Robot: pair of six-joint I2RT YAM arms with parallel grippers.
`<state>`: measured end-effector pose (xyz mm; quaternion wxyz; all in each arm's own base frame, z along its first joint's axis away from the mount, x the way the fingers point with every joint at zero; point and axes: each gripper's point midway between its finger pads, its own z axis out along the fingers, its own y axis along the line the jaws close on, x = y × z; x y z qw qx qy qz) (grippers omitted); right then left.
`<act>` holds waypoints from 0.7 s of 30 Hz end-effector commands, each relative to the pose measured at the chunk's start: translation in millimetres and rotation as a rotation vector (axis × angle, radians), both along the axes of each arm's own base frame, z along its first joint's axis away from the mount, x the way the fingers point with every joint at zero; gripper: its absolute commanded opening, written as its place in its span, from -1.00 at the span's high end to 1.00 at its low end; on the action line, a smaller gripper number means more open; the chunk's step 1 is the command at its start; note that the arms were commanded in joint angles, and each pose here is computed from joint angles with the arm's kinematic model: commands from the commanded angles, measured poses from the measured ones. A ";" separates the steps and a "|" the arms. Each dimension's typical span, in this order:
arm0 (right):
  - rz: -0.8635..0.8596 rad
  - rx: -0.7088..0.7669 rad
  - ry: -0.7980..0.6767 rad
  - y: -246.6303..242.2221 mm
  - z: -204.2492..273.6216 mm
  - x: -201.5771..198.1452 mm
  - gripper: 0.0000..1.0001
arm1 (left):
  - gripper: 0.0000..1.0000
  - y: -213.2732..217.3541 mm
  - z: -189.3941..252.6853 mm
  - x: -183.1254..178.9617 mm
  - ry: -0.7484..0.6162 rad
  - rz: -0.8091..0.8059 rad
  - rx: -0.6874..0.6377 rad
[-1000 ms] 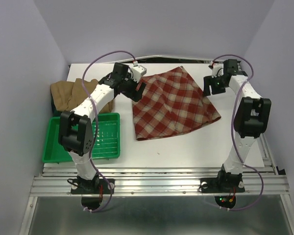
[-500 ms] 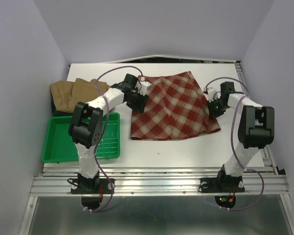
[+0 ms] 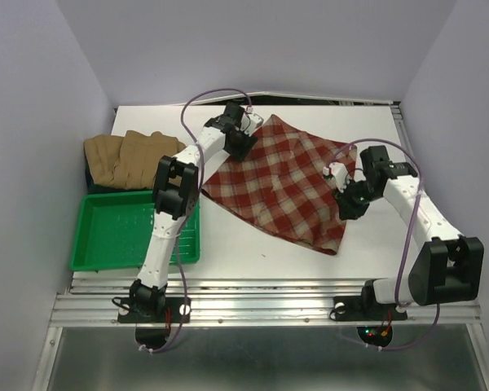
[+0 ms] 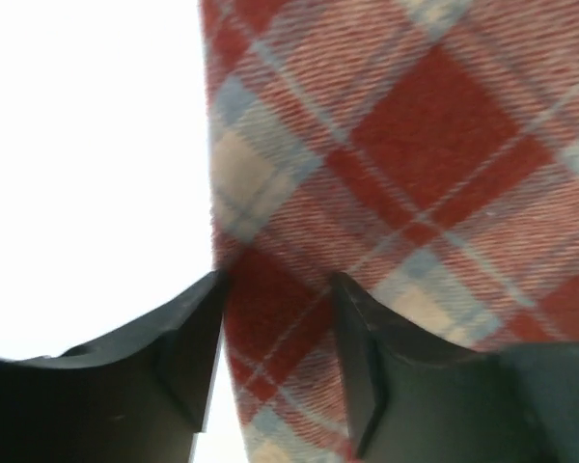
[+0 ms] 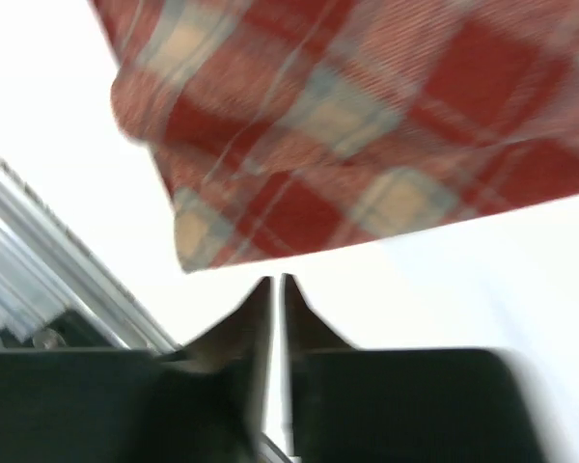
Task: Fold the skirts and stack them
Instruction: Flatten the skirt out
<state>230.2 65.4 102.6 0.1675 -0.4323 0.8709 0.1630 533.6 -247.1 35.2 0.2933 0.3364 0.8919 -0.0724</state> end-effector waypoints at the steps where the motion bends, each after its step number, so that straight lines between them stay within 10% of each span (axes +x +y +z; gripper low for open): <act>1: -0.139 0.043 -0.128 -6.2 31.6 53.1 0.40 | -0.48 33.4 64.6 13.9 -0.148 0.031 0.038; 3: -0.213 0.066 -0.175 -14.1 35.8 86.7 0.16 | -0.56 33.9 73.4 0.5 -0.165 -0.016 0.031; 11: -0.359 0.096 -0.276 -24.2 15.6 206.9 0.38 | -0.51 33.2 106.8 -63.5 -0.083 -0.042 -0.074; 21: -0.369 -0.004 -0.133 -41.0 -72.3 210.1 0.48 | -0.42 46.5 40.1 -116.8 0.103 0.036 -0.087</act>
